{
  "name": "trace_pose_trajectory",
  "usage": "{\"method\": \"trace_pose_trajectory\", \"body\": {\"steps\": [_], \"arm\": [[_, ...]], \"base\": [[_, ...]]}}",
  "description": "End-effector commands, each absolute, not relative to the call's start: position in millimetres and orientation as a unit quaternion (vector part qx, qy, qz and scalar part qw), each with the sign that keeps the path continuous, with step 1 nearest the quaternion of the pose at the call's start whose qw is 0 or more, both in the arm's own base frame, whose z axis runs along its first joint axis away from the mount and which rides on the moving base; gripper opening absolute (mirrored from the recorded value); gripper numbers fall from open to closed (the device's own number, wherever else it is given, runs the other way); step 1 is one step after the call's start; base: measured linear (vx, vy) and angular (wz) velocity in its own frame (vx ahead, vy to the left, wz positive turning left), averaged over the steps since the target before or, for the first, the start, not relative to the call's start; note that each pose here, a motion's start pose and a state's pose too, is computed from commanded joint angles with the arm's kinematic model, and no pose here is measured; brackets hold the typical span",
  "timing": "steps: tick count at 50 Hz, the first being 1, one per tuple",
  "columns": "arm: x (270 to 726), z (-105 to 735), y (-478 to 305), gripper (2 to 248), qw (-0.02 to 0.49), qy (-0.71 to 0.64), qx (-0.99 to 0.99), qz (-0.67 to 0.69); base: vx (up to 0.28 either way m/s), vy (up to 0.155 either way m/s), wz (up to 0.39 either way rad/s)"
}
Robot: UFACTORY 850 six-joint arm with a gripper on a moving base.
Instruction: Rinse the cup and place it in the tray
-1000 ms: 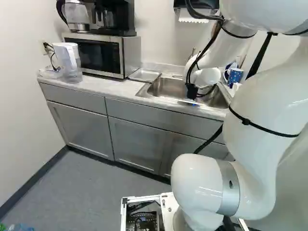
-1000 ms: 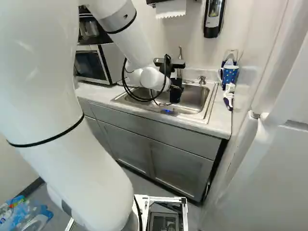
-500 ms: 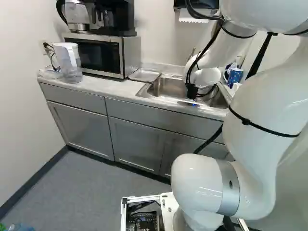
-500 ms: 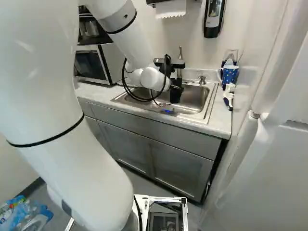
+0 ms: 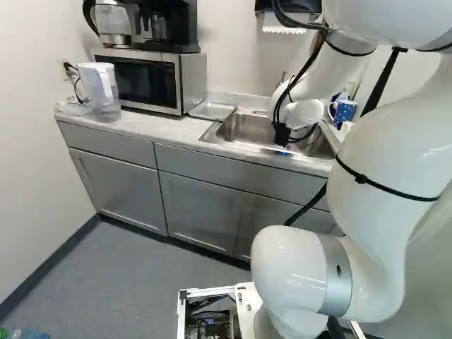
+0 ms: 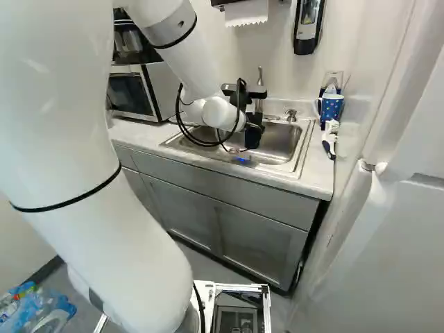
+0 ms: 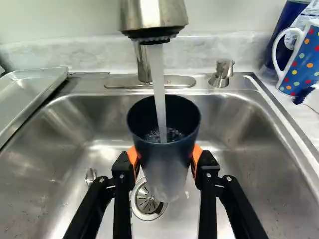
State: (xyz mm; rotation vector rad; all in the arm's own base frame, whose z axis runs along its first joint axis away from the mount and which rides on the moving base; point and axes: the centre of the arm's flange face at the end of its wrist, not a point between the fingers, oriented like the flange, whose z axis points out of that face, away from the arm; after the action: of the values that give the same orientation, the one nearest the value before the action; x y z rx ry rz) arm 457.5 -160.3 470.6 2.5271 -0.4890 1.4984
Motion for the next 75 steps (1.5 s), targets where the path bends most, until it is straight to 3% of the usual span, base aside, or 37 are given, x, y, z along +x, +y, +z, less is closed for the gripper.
{"method": "trace_pose_trajectory", "body": {"steps": [75], "arm": [[457.5,470.6,-160.3,122,0.082,-0.164,0.846,0.501]], "base": [[0.0,0.0,0.0]]}}
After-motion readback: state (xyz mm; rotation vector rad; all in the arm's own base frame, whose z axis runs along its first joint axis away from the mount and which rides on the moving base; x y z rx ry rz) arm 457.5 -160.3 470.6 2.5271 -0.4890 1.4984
